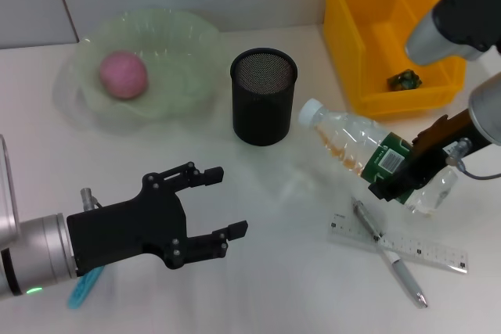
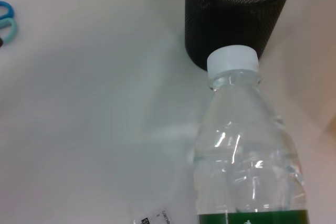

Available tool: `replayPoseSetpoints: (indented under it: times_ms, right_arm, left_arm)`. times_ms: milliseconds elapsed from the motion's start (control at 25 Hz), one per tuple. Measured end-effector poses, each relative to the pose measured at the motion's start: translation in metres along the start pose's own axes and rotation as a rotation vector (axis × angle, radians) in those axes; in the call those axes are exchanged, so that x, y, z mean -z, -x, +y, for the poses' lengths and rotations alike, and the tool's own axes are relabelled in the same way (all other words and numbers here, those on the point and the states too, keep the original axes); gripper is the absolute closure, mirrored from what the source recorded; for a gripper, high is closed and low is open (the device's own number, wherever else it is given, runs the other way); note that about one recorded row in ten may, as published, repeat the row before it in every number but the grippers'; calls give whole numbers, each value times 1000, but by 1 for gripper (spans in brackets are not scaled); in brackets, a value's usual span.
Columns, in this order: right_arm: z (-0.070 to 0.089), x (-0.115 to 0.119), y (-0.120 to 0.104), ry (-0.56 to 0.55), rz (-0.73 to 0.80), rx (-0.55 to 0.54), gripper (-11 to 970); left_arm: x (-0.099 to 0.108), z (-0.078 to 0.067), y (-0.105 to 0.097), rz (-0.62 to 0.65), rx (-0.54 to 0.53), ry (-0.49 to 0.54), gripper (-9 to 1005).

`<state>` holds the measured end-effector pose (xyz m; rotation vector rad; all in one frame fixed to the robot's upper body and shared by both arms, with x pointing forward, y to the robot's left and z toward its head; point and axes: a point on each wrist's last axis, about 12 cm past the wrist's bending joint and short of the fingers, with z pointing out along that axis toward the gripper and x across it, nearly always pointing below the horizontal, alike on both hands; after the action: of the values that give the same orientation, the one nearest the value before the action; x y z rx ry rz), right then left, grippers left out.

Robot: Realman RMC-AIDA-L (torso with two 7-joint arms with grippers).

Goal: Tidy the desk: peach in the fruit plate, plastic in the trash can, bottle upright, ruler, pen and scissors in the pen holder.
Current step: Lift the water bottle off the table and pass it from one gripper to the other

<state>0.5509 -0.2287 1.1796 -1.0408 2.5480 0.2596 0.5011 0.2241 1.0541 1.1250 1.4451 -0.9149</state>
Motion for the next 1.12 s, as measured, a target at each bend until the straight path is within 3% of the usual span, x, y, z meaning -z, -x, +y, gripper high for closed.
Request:
replayPoseSetpoints:
  times_ms: [760,1120]
  right_arm:
    - [8,12,-27,82,-351,103,193]
    - [6,-4,-56,163,-589,168,193]
  left_arm:
    - [11,4,4,-72,19,73,214]
    - [23,12,11,-150,28,148,215]
